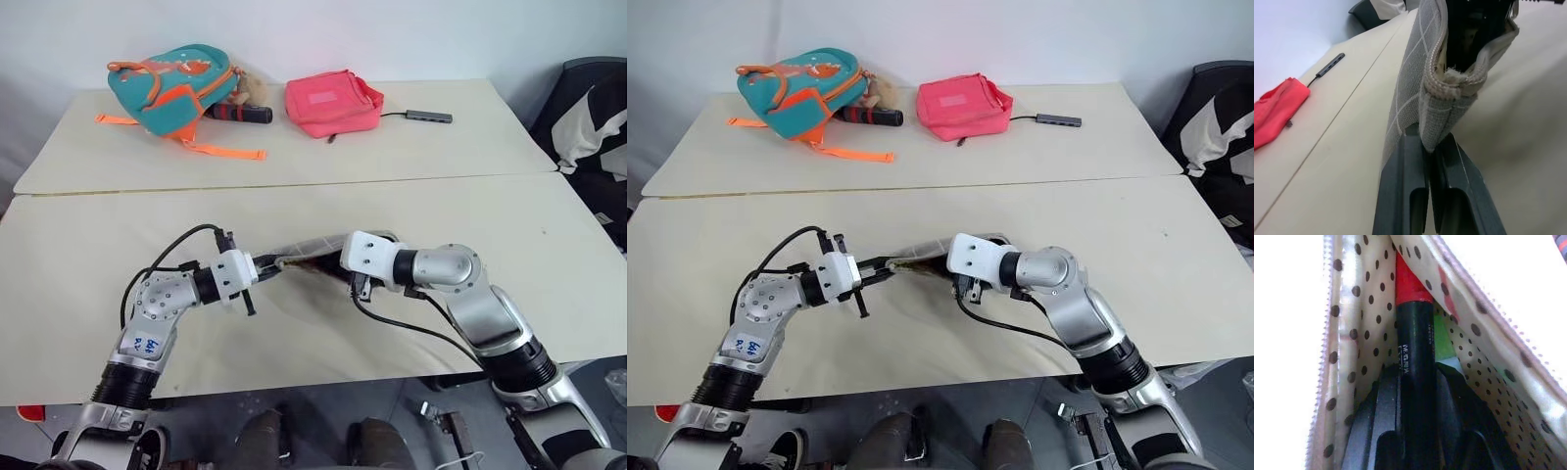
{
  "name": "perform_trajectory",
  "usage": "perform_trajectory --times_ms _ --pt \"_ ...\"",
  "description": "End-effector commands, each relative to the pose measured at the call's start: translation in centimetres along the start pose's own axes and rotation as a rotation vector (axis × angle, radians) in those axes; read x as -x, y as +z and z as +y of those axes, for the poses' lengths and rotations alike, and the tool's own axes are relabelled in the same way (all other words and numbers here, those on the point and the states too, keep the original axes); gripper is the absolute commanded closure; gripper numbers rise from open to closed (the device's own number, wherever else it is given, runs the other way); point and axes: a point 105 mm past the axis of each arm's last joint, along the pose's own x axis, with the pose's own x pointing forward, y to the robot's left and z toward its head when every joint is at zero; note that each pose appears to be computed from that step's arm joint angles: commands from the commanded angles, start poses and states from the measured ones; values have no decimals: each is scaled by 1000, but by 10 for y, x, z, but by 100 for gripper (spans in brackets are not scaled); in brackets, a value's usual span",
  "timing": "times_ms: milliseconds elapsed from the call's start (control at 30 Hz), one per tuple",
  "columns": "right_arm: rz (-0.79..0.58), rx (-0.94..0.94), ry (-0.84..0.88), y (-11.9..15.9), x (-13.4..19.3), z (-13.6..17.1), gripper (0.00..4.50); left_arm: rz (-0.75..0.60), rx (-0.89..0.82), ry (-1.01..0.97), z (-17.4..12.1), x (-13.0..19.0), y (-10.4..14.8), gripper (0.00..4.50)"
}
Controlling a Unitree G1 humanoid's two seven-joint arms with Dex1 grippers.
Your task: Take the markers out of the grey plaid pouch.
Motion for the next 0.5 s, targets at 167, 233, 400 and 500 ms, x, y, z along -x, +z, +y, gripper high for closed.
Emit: perform_trajectory --times_ms 167,233,400,500 --pt "-126 180 -68 35 19 -19 391 92 14 49 6 6 -18 450" --pt "-70 227 -18 25 20 -13 391 113 3 59 9 9 -22 450" --pt "30 260 -45 14 21 -23 391 69 28 72 11 7 -16 450" --pt "70 177 -70 7 10 -22 391 -11 96 44 2 -2 -3 450"
